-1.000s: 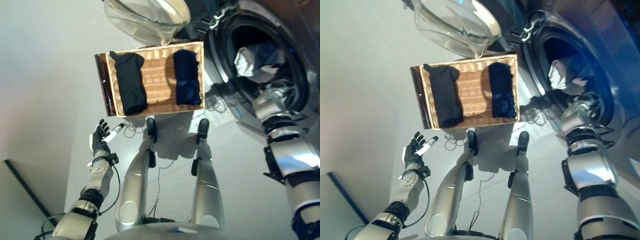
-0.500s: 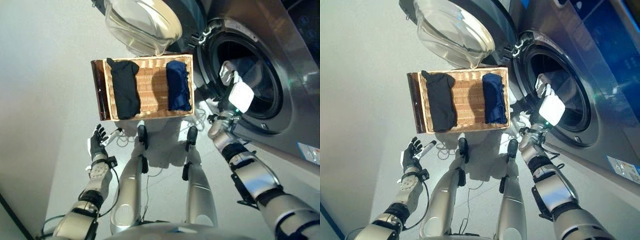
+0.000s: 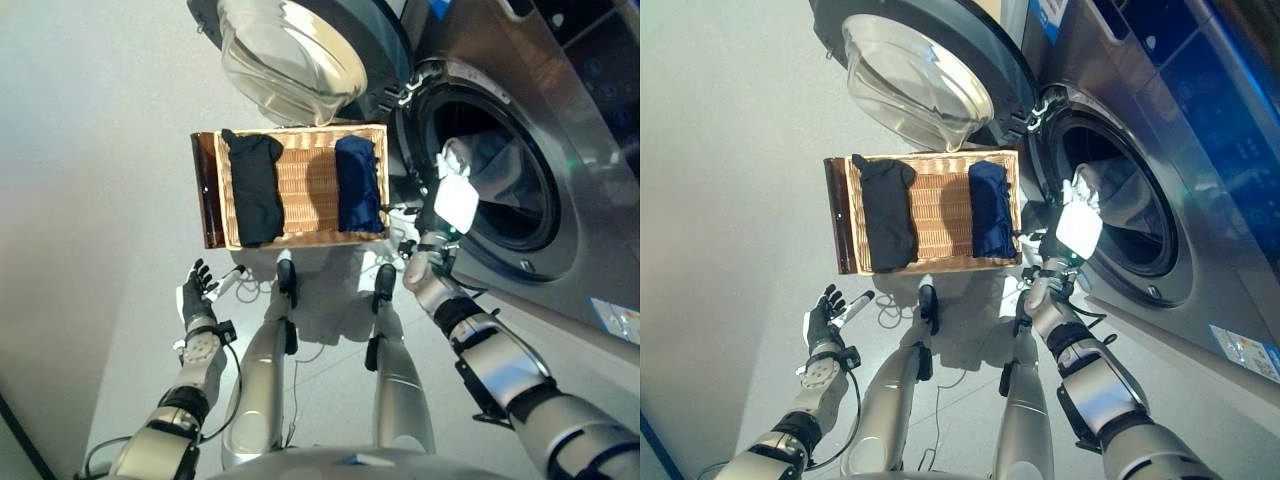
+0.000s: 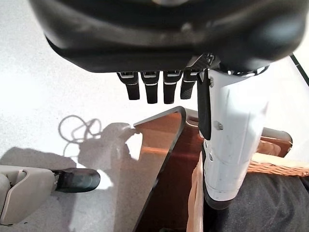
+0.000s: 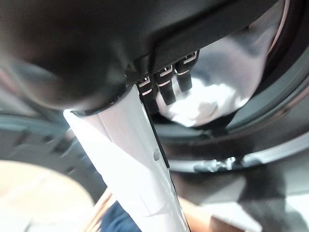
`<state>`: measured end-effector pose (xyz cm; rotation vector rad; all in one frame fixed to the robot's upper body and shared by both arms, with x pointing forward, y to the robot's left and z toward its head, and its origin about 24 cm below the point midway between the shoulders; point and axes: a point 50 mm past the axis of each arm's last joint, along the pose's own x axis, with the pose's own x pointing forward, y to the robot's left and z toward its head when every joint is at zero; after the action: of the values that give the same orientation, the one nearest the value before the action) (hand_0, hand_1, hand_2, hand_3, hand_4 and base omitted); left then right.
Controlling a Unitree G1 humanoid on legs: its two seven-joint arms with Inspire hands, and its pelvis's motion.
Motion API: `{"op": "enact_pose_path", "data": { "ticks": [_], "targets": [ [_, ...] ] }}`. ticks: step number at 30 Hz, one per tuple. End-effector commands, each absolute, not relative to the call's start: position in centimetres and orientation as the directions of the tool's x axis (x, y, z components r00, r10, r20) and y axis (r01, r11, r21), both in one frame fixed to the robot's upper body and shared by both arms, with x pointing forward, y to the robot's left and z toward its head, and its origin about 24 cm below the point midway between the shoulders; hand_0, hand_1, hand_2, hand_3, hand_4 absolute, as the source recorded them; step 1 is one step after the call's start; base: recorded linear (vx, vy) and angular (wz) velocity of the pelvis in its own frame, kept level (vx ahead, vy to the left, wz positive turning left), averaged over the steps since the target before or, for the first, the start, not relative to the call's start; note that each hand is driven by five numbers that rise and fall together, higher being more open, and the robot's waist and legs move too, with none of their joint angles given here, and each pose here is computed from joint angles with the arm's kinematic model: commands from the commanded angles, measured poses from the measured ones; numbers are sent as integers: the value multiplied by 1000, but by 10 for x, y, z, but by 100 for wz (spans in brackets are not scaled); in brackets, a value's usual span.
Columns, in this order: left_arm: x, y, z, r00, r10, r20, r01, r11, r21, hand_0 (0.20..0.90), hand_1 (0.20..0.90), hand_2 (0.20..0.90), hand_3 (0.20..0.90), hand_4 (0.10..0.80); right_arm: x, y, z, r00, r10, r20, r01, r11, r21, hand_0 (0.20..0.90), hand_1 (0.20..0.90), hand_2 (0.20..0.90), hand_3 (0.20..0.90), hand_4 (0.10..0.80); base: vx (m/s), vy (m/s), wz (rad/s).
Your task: Pick up the clothes and place them into the washing machine
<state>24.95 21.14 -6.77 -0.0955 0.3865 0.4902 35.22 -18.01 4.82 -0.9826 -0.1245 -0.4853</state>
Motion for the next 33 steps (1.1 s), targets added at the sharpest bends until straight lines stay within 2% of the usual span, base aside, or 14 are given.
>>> {"op": "enact_pose_path", "data": {
  "ticks": [1,7,14,22,33],
  "targets": [
    [240,222,-71,784,502,-367,-525,850,40,900,900,900,900,800,357,-172,68,882,-251,398,470,527,-708,900,900,900,900,800,8,1,3],
    [236,224,-74,776,503,-380,-529,848,42,900,900,900,900,800,356,-162,72,914,-160,373,386,624,-680,900,900,900,900,800,0,0,0],
    [236,225,-73,780,502,-375,-532,847,27,900,900,900,900,800,357,-161,77,925,-141,353,348,690,-634,900,900,900,900,800,0,0,0],
    [244,226,-56,828,473,-302,-511,858,-57,900,900,900,900,800,369,-182,101,907,-250,338,396,777,-489,900,900,900,900,800,-9,-10,5],
    [246,231,-36,886,412,-212,-443,888,-127,900,900,900,900,800,388,-223,155,852,-355,385,503,757,-416,900,900,900,900,800,-7,-5,2]
  ]
}}
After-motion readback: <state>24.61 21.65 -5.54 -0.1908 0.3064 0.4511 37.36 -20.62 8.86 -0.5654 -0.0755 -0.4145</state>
